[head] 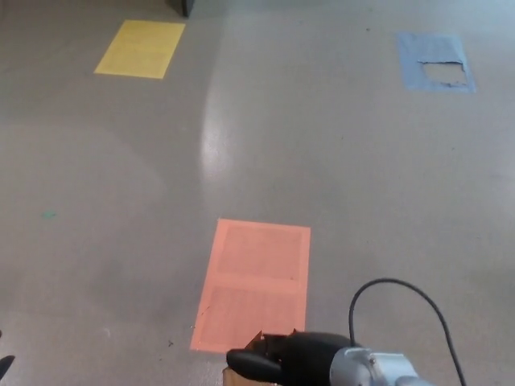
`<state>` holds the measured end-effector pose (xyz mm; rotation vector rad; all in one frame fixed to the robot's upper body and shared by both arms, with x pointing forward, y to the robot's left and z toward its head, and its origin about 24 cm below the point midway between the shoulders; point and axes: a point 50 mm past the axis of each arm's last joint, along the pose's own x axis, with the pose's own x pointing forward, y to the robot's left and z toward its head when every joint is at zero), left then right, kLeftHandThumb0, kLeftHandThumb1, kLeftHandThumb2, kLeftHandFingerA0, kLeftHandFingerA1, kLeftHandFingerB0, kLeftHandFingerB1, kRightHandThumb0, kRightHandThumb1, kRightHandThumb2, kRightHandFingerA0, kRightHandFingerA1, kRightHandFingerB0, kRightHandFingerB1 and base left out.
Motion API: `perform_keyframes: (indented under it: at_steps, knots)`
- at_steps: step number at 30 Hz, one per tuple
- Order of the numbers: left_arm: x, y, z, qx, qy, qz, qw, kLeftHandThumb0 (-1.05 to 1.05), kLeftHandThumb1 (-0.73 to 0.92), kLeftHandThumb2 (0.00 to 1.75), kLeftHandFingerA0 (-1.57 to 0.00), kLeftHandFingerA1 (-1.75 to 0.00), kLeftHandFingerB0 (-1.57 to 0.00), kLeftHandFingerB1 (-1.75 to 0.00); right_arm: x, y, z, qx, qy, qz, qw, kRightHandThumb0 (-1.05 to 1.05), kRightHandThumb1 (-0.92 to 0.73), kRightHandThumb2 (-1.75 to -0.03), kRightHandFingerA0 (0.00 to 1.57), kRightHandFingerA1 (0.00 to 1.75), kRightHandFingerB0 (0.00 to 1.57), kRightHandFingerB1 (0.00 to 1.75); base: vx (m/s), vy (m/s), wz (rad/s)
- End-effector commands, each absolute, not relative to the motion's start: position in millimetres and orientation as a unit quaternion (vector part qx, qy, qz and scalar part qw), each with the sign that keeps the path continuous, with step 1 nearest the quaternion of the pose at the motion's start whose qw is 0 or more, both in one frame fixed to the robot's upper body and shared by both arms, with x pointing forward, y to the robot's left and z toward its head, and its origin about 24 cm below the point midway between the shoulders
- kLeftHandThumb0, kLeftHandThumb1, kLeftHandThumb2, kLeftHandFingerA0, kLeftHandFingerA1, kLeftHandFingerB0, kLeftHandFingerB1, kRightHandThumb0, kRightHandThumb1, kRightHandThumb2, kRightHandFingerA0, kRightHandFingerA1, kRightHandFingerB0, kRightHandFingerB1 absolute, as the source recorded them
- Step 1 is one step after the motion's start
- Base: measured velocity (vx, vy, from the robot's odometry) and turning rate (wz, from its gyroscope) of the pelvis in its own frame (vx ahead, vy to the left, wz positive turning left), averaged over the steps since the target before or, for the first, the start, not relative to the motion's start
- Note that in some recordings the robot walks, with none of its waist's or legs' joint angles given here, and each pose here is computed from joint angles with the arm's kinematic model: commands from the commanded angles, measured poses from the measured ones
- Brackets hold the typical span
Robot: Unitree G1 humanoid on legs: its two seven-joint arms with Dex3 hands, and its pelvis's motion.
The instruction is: An air pump is kept on top of a storage box on the floor and the robot uses its right hand to press down on the handle of the pump to compress it
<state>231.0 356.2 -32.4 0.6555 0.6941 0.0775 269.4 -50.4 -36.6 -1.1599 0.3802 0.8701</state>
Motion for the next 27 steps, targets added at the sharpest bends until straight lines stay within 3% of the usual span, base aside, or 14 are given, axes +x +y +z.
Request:
perform_keyframes:
  at_steps: [1, 27]
  knots:
    - [229.9, 359.6, -27.6, 0.325, 0.319, 0.031, 0.890, -0.57, 0.88, 0.66, -0.25, -0.34, -0.19, -0.29, 255.3, -74.2, -87.9, -0.591, 0.211, 0.321, 0.709, -0.82, -0.80, -1.09, 0.02, 0.18, 0.02, 0.17, 0.00, 0.000, 0.00]
    - [198.3, 357.0, -46.0, 0.330, 0.331, 0.001, 0.884, -0.58, 0.86, 0.65, -0.30, -0.35, -0.21, -0.30, 196.5, -78.3, -131.6, -0.596, 0.275, 0.356, 0.665, -0.85, -0.80, -1.10, 0.03, 0.17, 0.03, 0.16, 0.00, 0.000, 0.00]
